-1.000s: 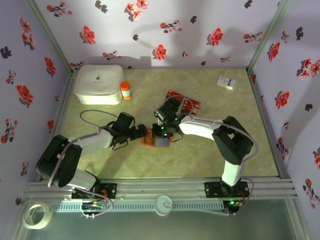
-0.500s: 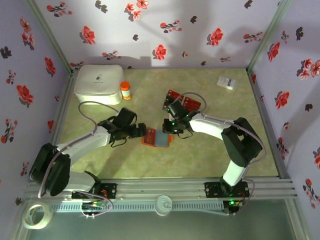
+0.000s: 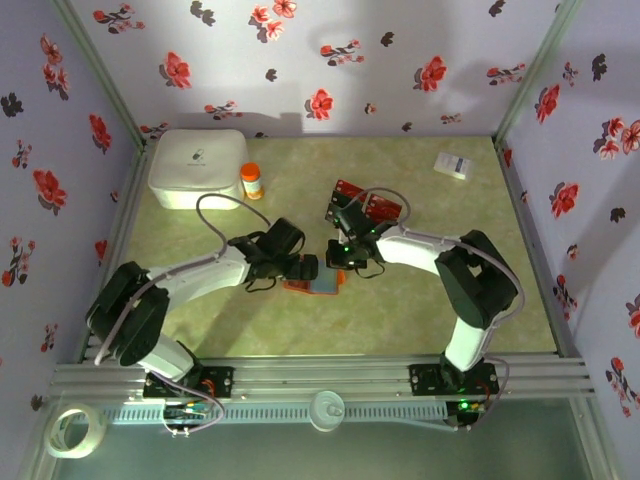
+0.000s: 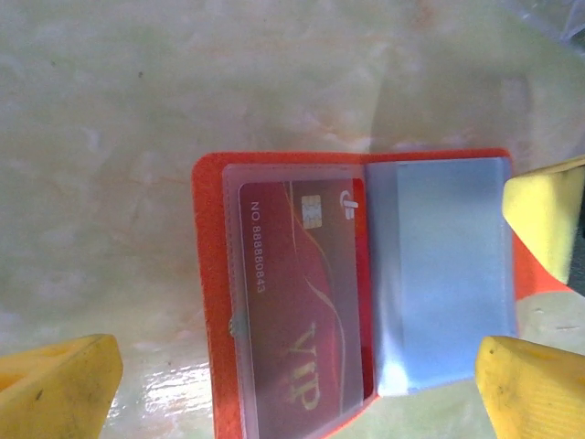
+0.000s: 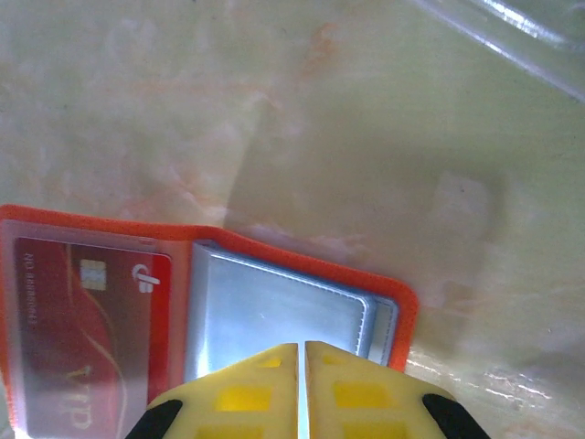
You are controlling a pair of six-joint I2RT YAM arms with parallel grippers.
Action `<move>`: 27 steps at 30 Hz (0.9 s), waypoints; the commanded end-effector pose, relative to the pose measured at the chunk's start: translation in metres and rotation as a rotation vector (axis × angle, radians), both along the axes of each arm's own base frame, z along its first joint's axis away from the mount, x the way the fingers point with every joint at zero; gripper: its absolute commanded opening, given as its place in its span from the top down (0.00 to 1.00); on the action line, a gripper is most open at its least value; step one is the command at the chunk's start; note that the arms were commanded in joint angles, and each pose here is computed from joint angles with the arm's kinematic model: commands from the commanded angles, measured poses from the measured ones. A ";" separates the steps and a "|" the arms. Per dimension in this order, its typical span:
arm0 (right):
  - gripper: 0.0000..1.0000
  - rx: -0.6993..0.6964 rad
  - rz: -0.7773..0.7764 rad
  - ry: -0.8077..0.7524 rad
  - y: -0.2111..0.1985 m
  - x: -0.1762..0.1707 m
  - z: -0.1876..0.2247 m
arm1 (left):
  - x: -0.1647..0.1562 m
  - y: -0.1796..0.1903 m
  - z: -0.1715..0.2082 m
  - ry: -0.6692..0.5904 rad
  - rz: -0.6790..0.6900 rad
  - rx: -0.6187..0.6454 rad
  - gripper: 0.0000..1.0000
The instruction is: Put the credit cards into the card holder
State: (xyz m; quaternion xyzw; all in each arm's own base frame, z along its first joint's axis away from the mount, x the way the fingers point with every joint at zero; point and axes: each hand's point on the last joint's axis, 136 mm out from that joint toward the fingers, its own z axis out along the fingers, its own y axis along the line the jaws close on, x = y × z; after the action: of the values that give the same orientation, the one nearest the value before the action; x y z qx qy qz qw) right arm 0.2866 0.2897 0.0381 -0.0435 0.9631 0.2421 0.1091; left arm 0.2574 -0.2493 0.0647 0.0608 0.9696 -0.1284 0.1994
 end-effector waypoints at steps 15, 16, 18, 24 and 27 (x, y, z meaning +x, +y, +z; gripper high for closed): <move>0.91 0.069 0.004 0.082 0.011 -0.006 -0.026 | -0.001 -0.011 -0.030 -0.016 -0.072 0.030 0.00; 0.91 0.076 0.003 0.086 0.012 -0.007 -0.027 | -0.002 -0.011 -0.031 -0.012 -0.073 0.031 0.00; 0.91 0.088 -0.005 0.087 0.013 -0.007 -0.028 | -0.004 -0.011 -0.035 -0.006 -0.079 0.035 0.00; 0.91 0.093 -0.012 0.091 0.013 -0.007 -0.029 | -0.010 -0.005 -0.052 0.017 -0.073 0.059 0.00; 0.91 0.095 -0.013 0.091 0.013 -0.007 -0.028 | -0.014 -0.001 -0.059 0.023 -0.070 0.064 0.00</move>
State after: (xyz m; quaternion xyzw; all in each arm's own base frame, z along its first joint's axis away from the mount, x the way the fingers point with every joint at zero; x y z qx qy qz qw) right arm 0.2884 0.3079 0.0244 -0.0312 0.9502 0.2957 0.0937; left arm 0.2542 -0.2590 0.0248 0.0939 0.9682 -0.1190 0.1988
